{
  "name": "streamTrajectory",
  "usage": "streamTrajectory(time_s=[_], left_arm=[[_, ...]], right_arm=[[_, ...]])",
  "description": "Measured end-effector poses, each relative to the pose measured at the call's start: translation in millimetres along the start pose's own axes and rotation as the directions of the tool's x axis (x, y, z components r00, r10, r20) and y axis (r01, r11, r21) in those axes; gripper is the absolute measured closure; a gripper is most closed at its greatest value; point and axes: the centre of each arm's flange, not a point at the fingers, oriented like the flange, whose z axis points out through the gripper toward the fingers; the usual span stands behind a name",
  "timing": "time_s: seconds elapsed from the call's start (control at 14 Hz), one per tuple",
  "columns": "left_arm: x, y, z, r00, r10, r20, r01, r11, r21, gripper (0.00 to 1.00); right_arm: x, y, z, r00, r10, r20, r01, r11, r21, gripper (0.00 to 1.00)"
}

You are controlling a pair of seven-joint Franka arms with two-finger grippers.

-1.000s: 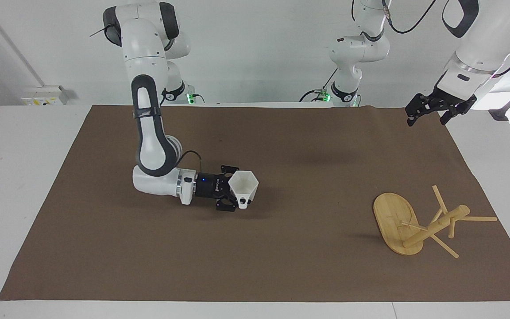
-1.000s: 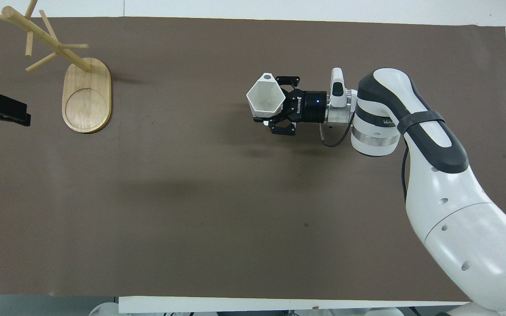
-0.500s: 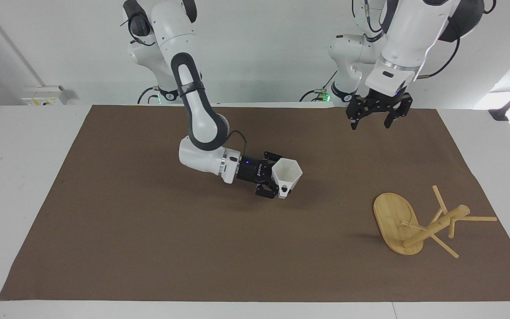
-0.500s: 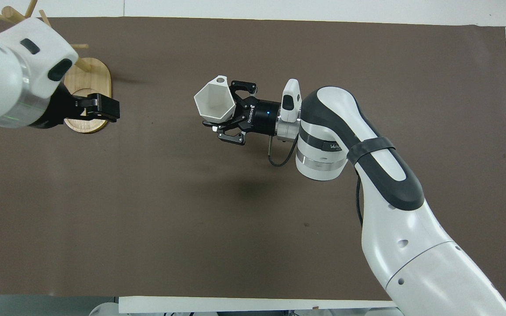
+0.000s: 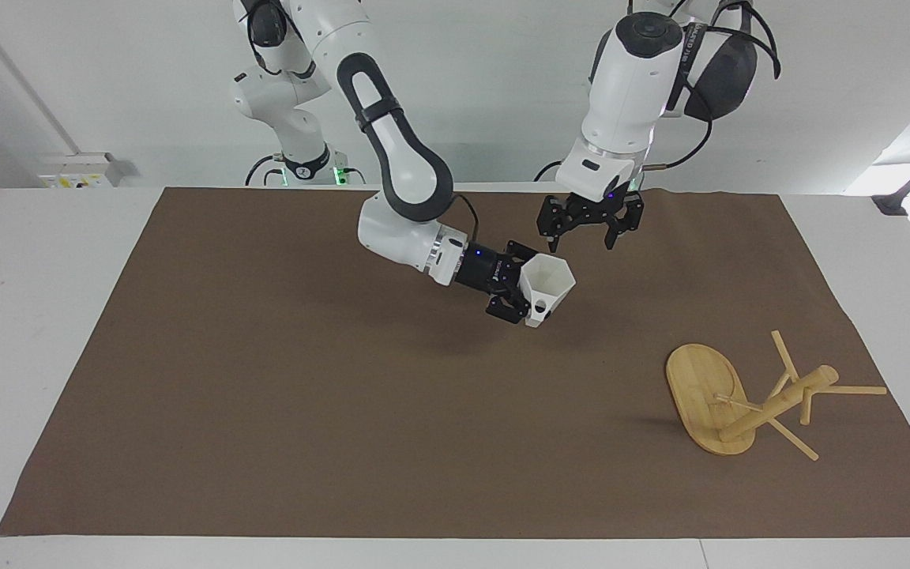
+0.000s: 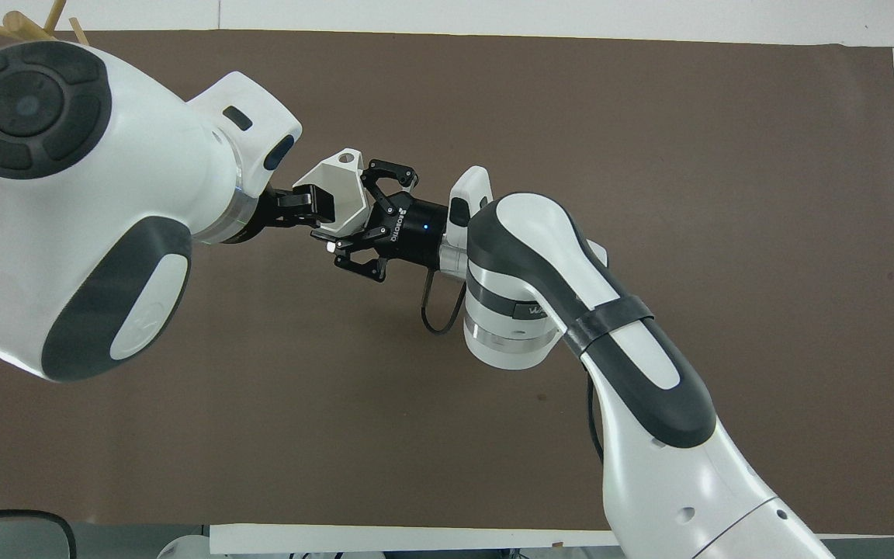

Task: Hang cup on rack
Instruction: 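Grasp the cup with the left gripper and open the right gripper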

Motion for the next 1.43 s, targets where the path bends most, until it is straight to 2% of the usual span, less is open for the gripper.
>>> streamTrajectory(time_s=[0.29,0.5,0.57,0.64,0.79,0.86,1.0,1.07,1.14,1.29,1.36,1.43], left_arm=[[7.0,4.4,17.6,1.0,-0.001,0.012,0.001,1.0,0.003,0.0],[10.6,5.6,17.8,1.0,-0.002,-0.007,0.002,1.0,-0.009,0.02],[12.5,6.5,21.3,1.0,-0.003,-0.009,0.002,1.0,-0.01,0.08],[15.0,7.7,25.9,1.0,-0.003,-0.011,0.003,1.0,-0.013,0.08],[20.6,10.0,39.2,1.0,-0.004,-0.006,0.004,1.0,-0.013,0.23],[22.8,10.5,44.9,1.0,-0.005,-0.003,0.005,1.0,-0.012,0.25],[26.2,10.8,51.4,1.0,-0.007,-0.003,0.007,1.0,-0.012,0.46],[27.2,10.6,52.8,1.0,-0.007,-0.005,0.007,1.0,-0.011,0.46],[28.4,10.1,53.0,1.0,-0.007,-0.011,0.007,1.0,-0.01,0.53],[30.5,9.8,52.1,1.0,-0.009,-0.024,0.009,1.0,-0.016,0.79],[30.2,10.7,51.5,1.0,-0.008,-0.026,0.007,1.0,-0.018,0.88],[30.4,11.3,51.1,1.0,-0.007,-0.03,0.007,1.0,-0.02,0.89]], right_arm=[[-4.1,3.5,-3.6,1.0,0.006,0.006,-0.006,1.0,-0.008,0.22],[-6.2,3.3,-4.2,1.0,0.008,0.011,-0.008,1.0,-0.01,0.22],[-7.1,3.5,-4.7,1.0,0.009,0.014,-0.008,1.0,-0.013,0.22],[-7.5,3.7,-5.0,1.0,0.009,0.016,-0.009,1.0,-0.015,0.22],[-7.5,3.8,-5.1,1.0,0.009,0.017,-0.009,1.0,-0.016,0.22],[-7.5,3.8,-5.1,1.0,0.009,0.017,-0.009,1.0,-0.016,0.22],[-7.5,3.8,-5.1,1.0,0.009,0.017,-0.009,1.0,-0.016,0.22],[-7.5,3.8,-5.1,1.0,0.009,0.017,-0.009,1.0,-0.016,0.22],[-7.6,3.8,-5.1,1.0,0.009,0.017,-0.009,1.0,-0.016,0.22],[-7.4,3.8,-5.1,1.0,0.009,0.017,-0.009,1.0,-0.017,0.22],[-7.7,5.5,-6.3,1.0,0.015,0.016,-0.015,1.0,-0.024,0.22],[-7.6,6.3,-6.8,1.0,0.017,0.014,-0.017,1.0,-0.027,0.22]])
